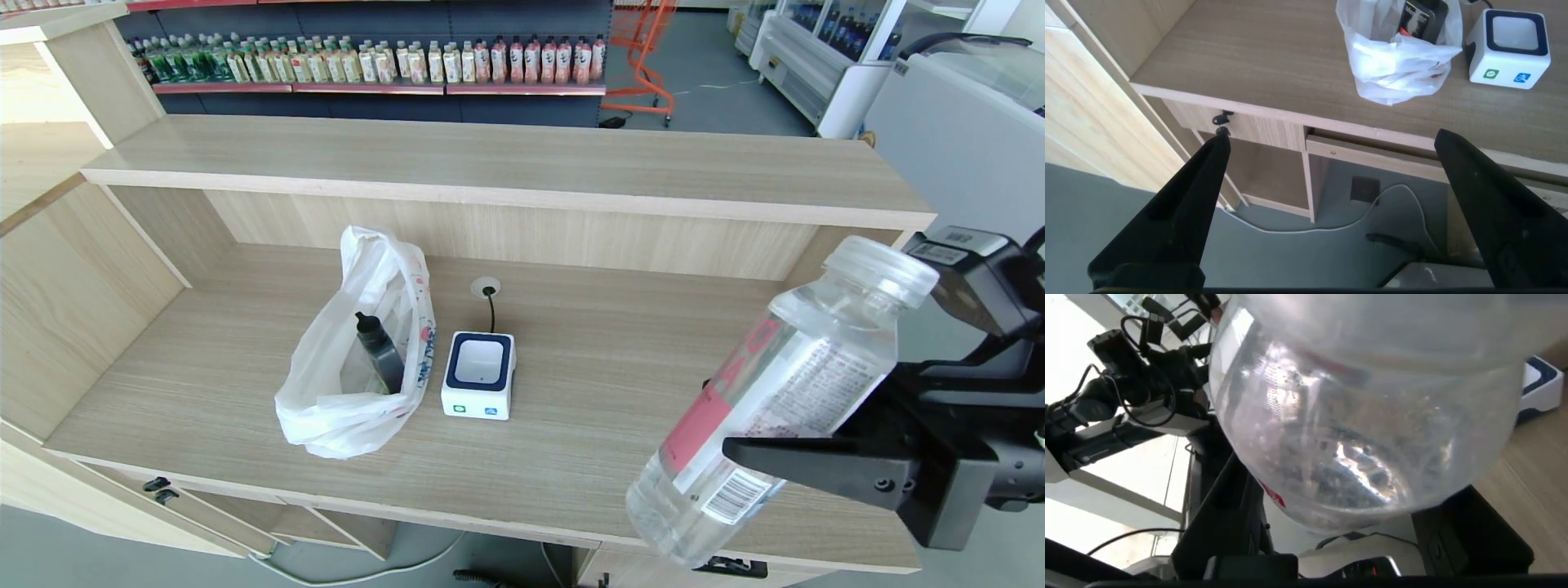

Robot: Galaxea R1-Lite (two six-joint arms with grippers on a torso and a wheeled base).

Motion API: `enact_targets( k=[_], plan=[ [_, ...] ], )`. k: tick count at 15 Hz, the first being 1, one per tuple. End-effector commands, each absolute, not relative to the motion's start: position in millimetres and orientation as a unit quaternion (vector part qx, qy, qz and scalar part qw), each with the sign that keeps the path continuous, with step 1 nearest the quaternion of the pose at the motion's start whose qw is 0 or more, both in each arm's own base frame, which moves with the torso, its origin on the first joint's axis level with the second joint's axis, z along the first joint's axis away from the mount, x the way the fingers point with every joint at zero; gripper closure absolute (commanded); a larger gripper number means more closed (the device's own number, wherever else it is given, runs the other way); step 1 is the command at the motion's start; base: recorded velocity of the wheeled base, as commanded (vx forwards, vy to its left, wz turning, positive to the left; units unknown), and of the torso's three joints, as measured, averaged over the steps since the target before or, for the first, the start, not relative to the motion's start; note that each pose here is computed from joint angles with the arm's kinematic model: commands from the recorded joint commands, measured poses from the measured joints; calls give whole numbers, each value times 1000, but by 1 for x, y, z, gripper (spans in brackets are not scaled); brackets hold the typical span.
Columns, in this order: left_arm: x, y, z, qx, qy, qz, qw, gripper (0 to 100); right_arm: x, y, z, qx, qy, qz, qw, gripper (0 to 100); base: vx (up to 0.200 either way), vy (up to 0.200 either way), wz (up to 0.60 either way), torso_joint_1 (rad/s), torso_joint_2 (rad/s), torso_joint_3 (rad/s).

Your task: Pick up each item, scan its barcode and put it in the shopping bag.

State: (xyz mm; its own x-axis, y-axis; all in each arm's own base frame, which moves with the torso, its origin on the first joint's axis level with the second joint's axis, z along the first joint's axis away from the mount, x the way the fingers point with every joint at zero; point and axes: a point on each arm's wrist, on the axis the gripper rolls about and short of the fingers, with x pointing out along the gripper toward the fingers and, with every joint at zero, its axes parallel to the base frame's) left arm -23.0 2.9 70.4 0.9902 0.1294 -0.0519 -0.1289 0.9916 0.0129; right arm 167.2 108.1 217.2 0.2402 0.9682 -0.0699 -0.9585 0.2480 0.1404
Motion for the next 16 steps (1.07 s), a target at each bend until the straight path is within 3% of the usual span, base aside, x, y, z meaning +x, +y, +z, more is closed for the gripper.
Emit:
enact_targets(
  k=[1,2,4,9,11,16],
  plan=[
    [-23,3,70,5,26,65,998,0,178,88,203,-53,38,520,852,100,0,0,0,0,0,0],
    [-23,3,70,5,26,65,998,0,183,70,192,-140,20,447,883,100,0,0,0,0,0,0],
    [-23,3,70,5,26,65,998,0,191,38,187,-319,-26,349,881,100,0,0,0,0,0,0],
    [-23,3,70,5,26,65,998,0,198,13,184,-385,-31,281,878,100,0,0,0,0,0,0],
    [-23,3,70,5,26,65,998,0,197,5,180,-461,-62,247,850,100,0,0,0,0,0,0],
    [-23,3,70,5,26,65,998,0,199,6,175,-521,-111,227,816,100,0,0,0,0,0,0]
  ],
)
